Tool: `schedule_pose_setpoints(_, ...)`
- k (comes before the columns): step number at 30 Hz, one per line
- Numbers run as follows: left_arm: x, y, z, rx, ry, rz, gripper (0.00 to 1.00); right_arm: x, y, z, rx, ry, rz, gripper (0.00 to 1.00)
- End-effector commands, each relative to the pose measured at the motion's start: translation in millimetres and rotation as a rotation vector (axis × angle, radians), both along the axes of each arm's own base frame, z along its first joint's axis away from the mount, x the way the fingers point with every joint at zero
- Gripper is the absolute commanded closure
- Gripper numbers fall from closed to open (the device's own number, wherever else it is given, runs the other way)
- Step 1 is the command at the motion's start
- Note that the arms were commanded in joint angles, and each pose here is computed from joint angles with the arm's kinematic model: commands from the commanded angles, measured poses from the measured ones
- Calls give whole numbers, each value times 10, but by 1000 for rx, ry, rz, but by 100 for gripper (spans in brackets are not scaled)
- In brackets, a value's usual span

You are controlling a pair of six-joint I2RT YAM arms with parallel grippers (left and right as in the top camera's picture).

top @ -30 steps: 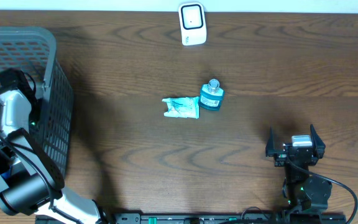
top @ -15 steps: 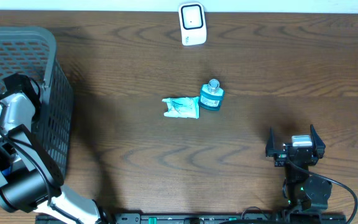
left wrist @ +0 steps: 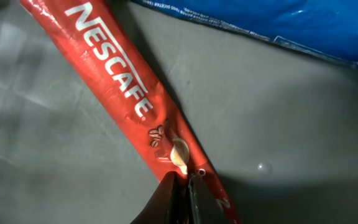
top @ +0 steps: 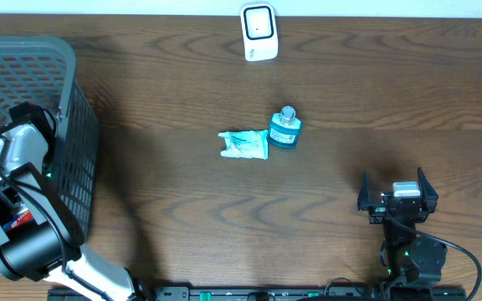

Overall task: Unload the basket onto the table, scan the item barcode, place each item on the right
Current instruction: 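Align and close the left gripper on the red Nescafe stick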

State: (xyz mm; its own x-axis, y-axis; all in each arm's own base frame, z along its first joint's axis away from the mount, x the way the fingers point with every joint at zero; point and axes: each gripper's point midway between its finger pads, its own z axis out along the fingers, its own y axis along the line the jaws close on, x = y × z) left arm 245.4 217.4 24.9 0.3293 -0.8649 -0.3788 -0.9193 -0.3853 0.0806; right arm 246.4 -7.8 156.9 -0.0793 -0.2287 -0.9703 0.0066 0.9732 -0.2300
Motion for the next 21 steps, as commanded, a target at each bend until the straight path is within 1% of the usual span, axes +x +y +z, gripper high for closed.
schedule_pose_setpoints(1,-50,-2,-39,-32,56,-92,93,-3,-3,-4,13,0,-4,1)
schedule_pose_setpoints(6,144,110,450,34,-39,-176,93,-3,-3,-4,13,0,-4,1)
schedule_pose_setpoints(10,128,106,693,69,-88,-176,93,-3,-2,-4,13,0,-4,1)
schedule_pose_setpoints(11,111,96,742,73,-94,-176,86,-3,-2,-4,13,0,-4,1)
schedule_pose_setpoints(12,89,84,772,73,-93,-176,55,-3,-2,-4,13,0,-4,1)
schedule_pose_setpoints(13,63,69,791,70,-88,-175,35,-3,-2,-4,13,0,-4,1)
schedule_pose_setpoints(14,35,53,796,64,-80,-173,19,-3,-3,-4,12,0,-4,1)
schedule_pose_setpoints(15,6,36,787,56,-70,-167,5,-3,-2,-4,13,0,-4,1)
schedule_pose_setpoints(16,-14,24,763,50,-61,-165,1,-3,-2,-4,13,0,-4,1)
schedule_pose_setpoints(18,-69,-8,691,39,-48,-144,2,-3,-2,-4,13,0,-4,1)
schedule_pose_setpoints(20,-160,-42,594,33,-47,-64,2,-3,-2,-4,13,0,-4,1)
schedule_pose_setpoints(21,-224,-59,531,32,-49,2,2,-3,-2,-3,13,-1,-4,1)
